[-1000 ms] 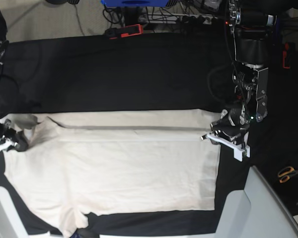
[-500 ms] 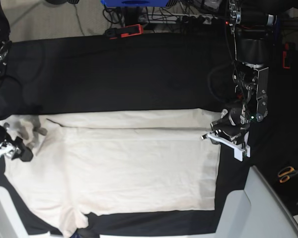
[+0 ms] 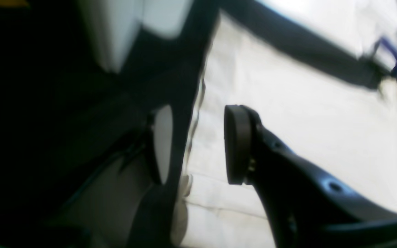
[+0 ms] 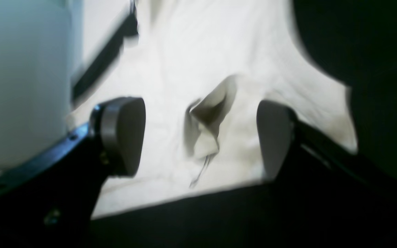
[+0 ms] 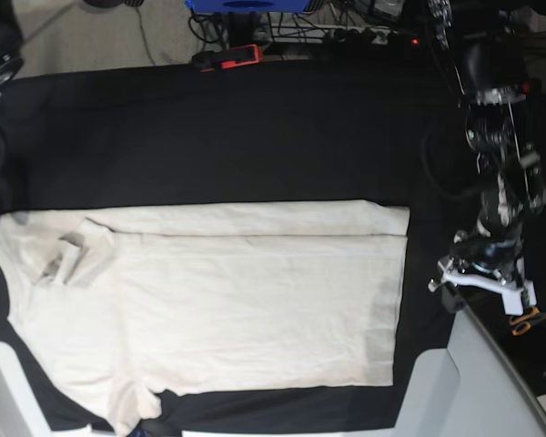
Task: Fold the T-shirt properly
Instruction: 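Open both grippers to release the folded edge and raise them, then lower both grippers and grasp the folded edge again, then drag the folded shirt toward the robot with both grippers, then open the left gripper and raise it away from the shirt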
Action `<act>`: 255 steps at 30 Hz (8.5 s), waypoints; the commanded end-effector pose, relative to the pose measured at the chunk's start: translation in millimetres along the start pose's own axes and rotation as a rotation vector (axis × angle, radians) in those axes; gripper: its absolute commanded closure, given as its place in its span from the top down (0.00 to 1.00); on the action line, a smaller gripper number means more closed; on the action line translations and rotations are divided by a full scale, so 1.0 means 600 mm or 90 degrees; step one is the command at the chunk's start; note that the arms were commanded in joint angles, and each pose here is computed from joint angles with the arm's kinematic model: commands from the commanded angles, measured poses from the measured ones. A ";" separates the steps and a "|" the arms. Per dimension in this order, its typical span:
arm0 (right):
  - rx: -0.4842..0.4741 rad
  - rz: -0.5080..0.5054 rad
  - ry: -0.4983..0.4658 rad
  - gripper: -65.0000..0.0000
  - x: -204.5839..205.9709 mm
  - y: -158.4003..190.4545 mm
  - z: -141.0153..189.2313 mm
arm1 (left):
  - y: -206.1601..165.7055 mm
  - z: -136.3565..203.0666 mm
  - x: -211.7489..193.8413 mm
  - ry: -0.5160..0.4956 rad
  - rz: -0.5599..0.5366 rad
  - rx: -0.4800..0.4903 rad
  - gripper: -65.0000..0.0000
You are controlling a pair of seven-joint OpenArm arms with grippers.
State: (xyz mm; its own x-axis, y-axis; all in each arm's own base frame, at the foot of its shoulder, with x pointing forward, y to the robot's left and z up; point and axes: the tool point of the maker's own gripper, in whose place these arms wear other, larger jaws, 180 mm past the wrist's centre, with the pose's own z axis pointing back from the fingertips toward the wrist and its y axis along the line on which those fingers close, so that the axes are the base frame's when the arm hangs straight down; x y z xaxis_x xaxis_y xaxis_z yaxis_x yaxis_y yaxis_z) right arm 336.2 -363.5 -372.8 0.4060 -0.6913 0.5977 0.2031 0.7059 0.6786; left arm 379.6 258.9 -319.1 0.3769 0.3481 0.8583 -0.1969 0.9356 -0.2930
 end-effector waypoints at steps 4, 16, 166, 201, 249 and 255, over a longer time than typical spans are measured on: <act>-0.084 -0.148 -0.066 0.73 -0.035 -0.056 0.051 | -0.009 0.054 -0.063 0.034 -0.014 -0.017 0.39; -0.100 -0.261 -0.055 0.73 -0.084 -0.099 0.008 | 0.013 0.099 -0.169 0.117 0.012 0.008 0.39; -0.154 -0.258 -0.048 0.01 -0.077 -0.118 -0.075 | 0.038 -0.012 -0.349 0.260 0.420 0.079 0.00; -0.217 -0.249 0.047 0.00 -0.136 -0.200 0.078 | 0.077 0.099 -0.316 0.255 0.216 0.062 0.00; -0.268 -0.133 0.088 0.01 -0.191 -0.192 0.166 | 0.151 0.232 -0.383 0.334 0.156 0.123 0.00; -0.262 -0.145 0.093 0.01 -0.210 -0.185 0.159 | 0.164 0.238 -0.404 0.359 0.107 0.144 0.00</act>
State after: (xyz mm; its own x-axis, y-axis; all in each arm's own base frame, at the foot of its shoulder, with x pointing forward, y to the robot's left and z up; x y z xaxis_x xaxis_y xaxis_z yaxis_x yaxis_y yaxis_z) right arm 170.6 -350.9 -496.5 0.4478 -0.8382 0.3112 0.6368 0.5434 0.5471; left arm 148.9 247.1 -492.5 0.7201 0.5349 0.4420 -0.4361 0.8443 -0.3114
